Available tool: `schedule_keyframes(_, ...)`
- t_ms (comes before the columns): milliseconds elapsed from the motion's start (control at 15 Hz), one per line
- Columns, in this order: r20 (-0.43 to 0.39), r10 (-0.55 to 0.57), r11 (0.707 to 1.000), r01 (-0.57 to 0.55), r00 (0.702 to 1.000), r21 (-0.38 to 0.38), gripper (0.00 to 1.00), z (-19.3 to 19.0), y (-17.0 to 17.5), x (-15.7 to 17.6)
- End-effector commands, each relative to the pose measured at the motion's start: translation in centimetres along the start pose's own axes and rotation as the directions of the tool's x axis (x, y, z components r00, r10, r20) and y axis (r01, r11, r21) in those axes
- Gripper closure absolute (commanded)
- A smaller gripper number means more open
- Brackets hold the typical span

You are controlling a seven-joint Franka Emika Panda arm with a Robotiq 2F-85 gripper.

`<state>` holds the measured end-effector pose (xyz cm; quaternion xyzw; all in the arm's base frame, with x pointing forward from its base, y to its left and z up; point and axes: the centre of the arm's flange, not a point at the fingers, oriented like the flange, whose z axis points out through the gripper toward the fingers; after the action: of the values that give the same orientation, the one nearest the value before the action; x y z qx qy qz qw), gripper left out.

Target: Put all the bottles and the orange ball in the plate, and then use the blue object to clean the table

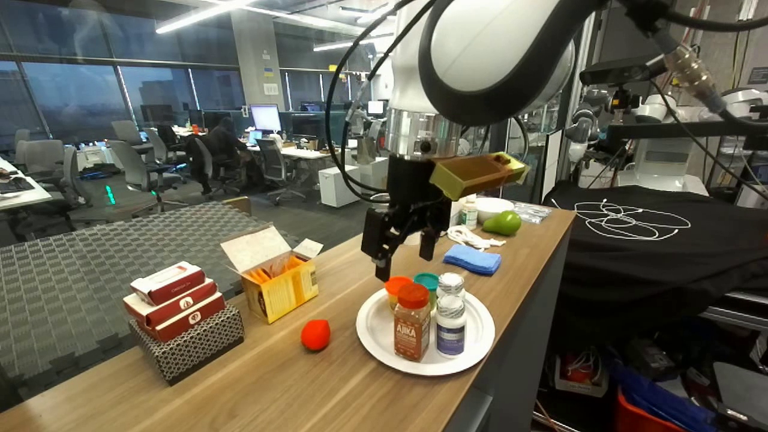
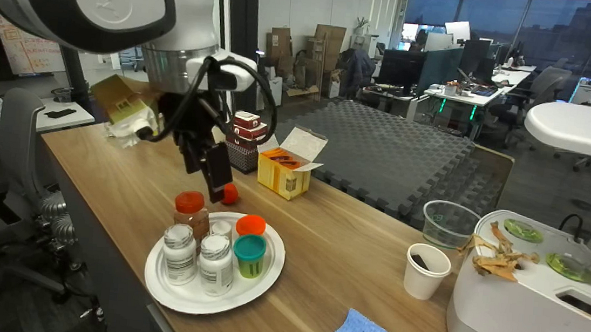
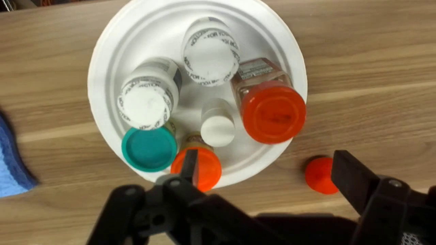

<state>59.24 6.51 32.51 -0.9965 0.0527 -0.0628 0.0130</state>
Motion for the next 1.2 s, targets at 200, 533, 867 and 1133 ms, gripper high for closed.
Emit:
schedule_keyframes(200,-0.067,-0.077,0.997,0.076,0.995,-0.019,0.00,-6.5,-4.3,3.7)
schedule_keyframes(533,0.010,-0.158,0.985,0.158,0.987,-0.062,0.00,-5.8,-9.6,5.9)
schedule_keyframes(867,0.064,-0.189,0.977,0.194,0.980,-0.087,0.00,-0.7,-12.9,7.3)
schedule_keyframes(1133,0.061,-0.194,0.979,0.197,0.979,-0.054,0.00,2.7,-14.0,8.7)
